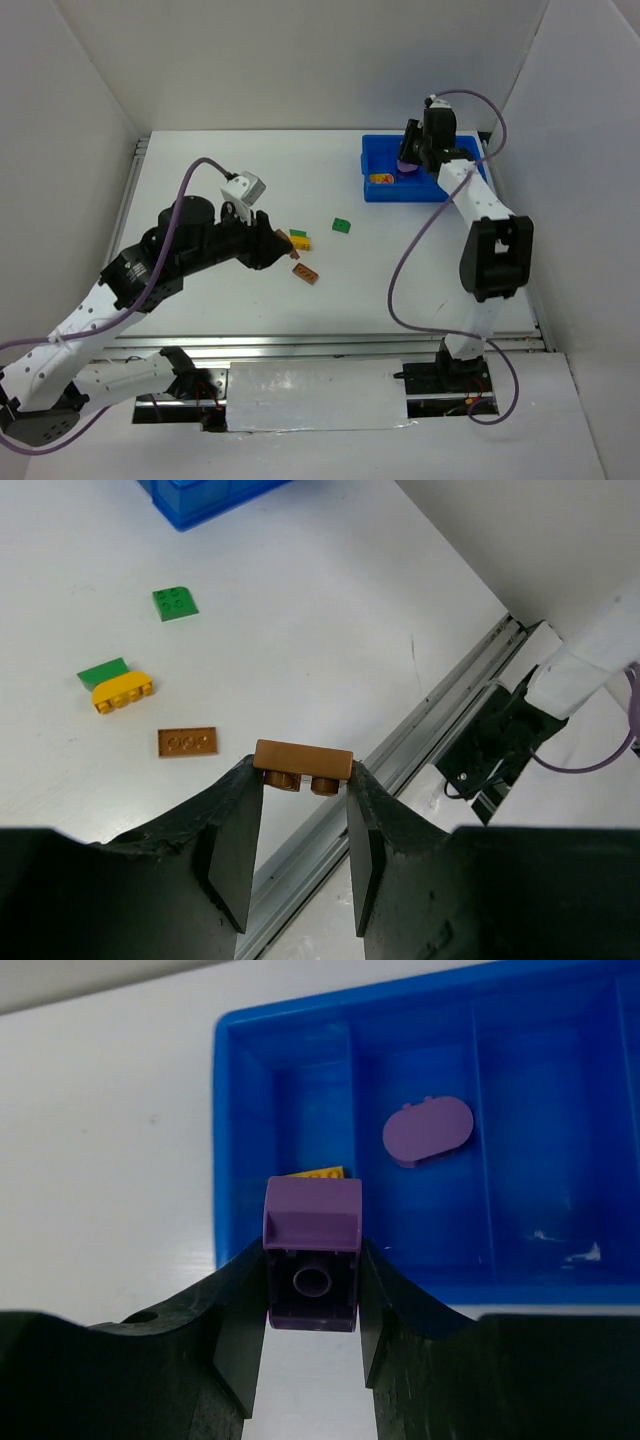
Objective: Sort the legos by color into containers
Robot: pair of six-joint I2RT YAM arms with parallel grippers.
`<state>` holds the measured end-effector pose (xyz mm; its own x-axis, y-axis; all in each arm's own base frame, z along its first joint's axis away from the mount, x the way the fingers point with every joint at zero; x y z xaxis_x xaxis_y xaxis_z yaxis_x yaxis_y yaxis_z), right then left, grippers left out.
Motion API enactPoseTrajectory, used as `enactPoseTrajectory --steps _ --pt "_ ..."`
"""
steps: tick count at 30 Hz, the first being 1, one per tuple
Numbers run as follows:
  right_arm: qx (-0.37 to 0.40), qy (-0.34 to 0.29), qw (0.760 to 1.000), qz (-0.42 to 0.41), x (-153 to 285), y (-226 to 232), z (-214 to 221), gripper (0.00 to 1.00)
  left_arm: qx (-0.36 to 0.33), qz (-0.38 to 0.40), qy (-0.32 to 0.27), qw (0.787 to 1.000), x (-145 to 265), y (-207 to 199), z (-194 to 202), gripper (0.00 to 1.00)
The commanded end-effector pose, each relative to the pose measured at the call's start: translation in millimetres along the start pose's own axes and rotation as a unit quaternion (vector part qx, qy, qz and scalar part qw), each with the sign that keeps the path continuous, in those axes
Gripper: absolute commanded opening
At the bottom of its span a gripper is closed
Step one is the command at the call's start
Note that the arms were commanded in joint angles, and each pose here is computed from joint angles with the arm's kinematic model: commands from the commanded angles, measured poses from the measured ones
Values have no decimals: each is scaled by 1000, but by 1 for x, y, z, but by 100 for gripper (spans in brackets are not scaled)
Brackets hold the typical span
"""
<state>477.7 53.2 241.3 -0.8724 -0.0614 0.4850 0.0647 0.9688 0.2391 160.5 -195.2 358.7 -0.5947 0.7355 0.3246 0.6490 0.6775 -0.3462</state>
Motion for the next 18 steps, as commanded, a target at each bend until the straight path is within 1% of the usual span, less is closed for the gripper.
enactPoseTrajectory --steps 1,2,4,7,9,10,11,12,14,17,18 --pt "4 -13 1000 17 -25 -19 -29 0 -24 -5 -32 999 19 2 -4 0" --pt "-1 -21 1000 1 -28 -16 -41 0 -27 3 -41 999 22 2 -2 0" --pt "-1 -4 1000 1 -43 -21 -34 0 -34 19 -44 998 24 -1 0 0" --pt "-2 -13 1000 11 -56 -22 -43 0 -32 28 -38 998 21 -1 6 0" --pt "0 -2 1000 18 -65 -25 -39 0 -27 32 -29 999 17 -1 10 0" --pt "-1 14 1000 23 -77 -29 -29 0 -24 31 -22 999 15 0 13 0" --pt "0 13 1000 19 -80 -26 -33 1 -22 33 -16 999 14 0 15 0" --pt "-1 27 999 20 -87 -28 -24 4 -22 35 -16 999 13 0 16 0" --pt "-6 32 999 20 -92 -29 -19 5 -20 37 -17 999 12 -1 15 0" --pt "-12 28 999 19 -93 -29 -17 8 -23 38 -22 999 14 -1 14 0" --pt "-12 26 999 19 -93 -29 -18 11 -23 39 -21 999 14 -2 14 0"
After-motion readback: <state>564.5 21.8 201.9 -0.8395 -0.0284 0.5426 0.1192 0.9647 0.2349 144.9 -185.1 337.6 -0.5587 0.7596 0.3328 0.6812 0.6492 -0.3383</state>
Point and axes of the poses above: each gripper's point midway between its finger pads, its own x axis back along the fingers, its own y axis along the line the jaws close on, z = x × y, the point moved 6 cm from there along x, back along the fingers
